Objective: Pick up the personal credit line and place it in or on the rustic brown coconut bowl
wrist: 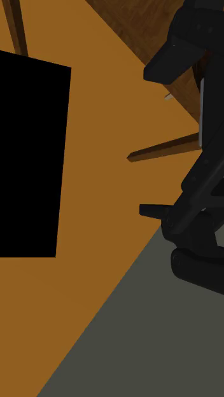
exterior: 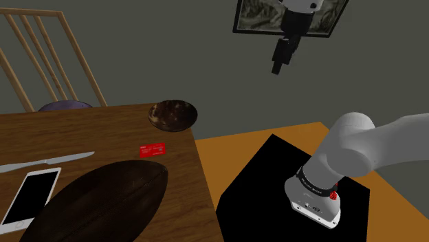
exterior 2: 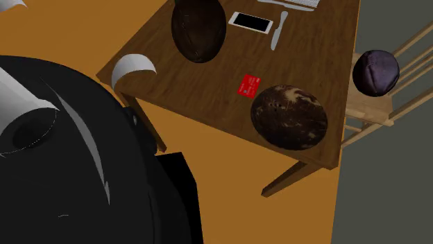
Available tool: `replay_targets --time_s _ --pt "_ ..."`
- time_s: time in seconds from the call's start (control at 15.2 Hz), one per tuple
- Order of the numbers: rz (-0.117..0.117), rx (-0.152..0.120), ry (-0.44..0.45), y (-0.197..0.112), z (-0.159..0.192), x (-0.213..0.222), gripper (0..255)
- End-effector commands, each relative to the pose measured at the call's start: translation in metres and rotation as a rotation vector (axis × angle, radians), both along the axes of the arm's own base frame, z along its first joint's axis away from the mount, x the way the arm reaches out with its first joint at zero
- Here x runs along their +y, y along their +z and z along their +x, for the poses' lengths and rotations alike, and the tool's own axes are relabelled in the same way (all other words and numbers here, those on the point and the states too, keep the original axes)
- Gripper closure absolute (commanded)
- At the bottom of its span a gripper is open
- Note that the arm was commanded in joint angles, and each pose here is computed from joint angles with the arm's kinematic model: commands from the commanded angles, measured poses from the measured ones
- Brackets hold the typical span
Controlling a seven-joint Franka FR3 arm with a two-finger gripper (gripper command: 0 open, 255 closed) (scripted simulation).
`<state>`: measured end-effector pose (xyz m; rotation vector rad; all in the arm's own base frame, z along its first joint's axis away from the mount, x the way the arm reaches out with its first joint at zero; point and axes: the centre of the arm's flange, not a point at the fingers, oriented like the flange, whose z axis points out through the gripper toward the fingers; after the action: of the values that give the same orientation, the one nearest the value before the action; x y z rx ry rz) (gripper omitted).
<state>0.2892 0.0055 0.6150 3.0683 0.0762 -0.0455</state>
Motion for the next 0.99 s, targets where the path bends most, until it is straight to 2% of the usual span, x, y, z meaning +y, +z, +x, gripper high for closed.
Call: replay_targets --time_s 0.0,0.92 --pt "0.000 0.000 0.000 0.000 0.000 0.000 0" --pt "0.134 -0.182 0.324 -0.119 0.074 0.074 0"
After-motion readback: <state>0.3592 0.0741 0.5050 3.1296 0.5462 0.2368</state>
